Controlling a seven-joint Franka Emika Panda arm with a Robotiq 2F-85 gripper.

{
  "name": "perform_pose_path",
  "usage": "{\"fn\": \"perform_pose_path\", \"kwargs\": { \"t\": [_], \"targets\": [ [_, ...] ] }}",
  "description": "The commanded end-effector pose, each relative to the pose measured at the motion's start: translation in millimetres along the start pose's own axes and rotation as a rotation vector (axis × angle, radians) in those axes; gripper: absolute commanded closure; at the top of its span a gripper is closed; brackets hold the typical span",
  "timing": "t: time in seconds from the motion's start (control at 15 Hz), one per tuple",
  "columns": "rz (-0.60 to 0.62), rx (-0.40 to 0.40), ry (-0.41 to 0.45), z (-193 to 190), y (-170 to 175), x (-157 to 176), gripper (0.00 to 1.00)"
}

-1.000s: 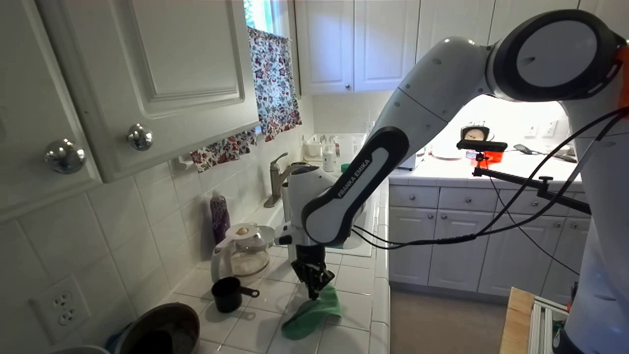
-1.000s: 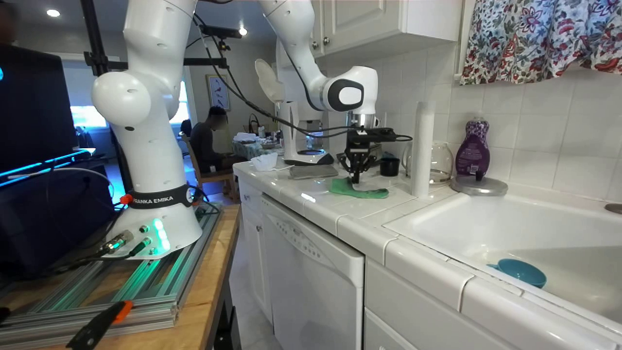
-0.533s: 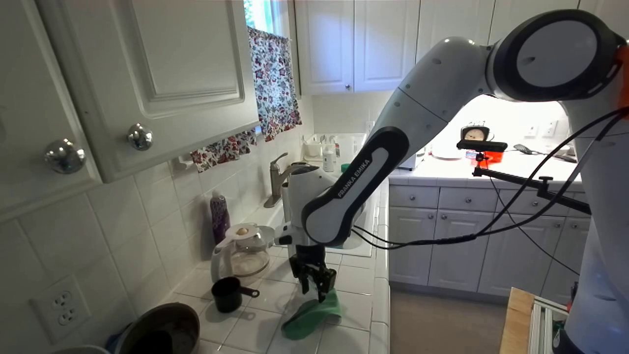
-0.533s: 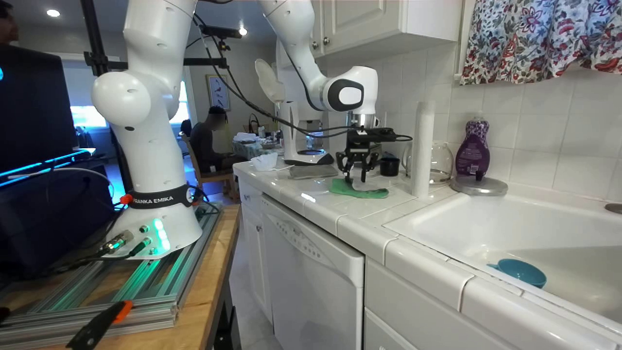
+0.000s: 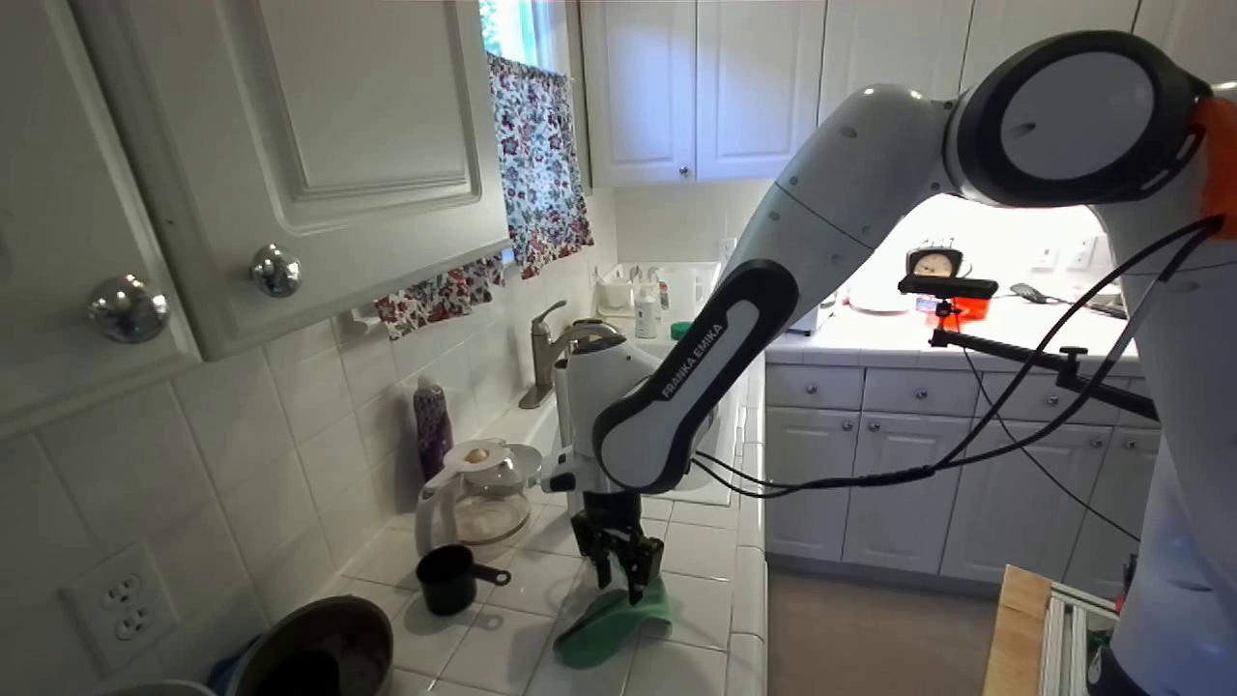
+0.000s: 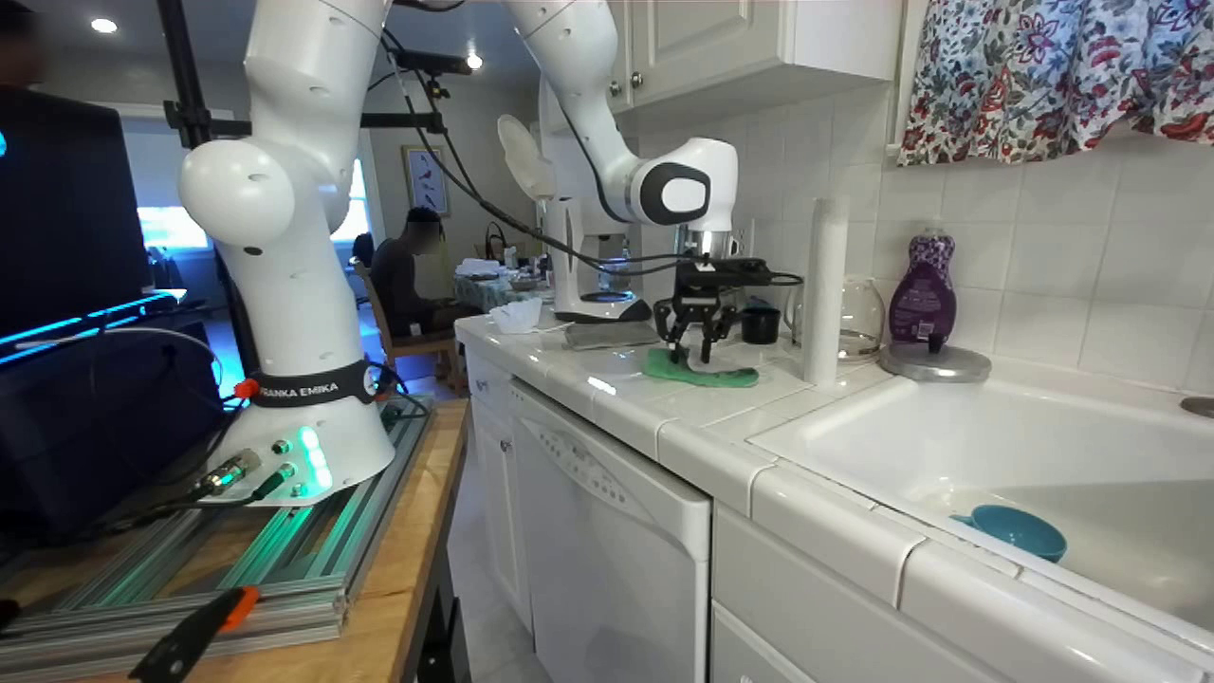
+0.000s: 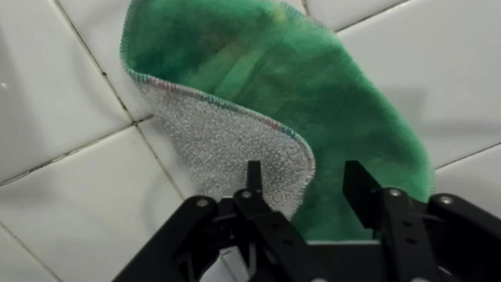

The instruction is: Turn the rag around, then unfold it

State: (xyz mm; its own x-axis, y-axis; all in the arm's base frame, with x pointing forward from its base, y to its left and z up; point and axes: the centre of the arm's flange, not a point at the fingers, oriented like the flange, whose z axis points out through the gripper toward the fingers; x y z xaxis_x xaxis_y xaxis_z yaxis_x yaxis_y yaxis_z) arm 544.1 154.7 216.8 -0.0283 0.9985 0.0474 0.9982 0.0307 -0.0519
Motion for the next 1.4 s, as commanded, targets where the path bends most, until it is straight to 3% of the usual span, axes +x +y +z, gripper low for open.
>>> {"fn": "perform_pose_path", "kwargs": {
  "t": [0.0,0.27,0.6,1.0,1.33],
  "targets": [
    [0.004,-0.005,-0.005,5,9,6,0.74],
    [0.005,-0.012,-0.007,4,11,6,1.00],
    [0.000,-0.048,-0.021,-8,9,6,0.99],
    [-0.168,-0.198,-0.135,-43,14,28,0.99],
    [-0.265,-0.269,-0.217,-55,35,48,0.99]
  ]
}}
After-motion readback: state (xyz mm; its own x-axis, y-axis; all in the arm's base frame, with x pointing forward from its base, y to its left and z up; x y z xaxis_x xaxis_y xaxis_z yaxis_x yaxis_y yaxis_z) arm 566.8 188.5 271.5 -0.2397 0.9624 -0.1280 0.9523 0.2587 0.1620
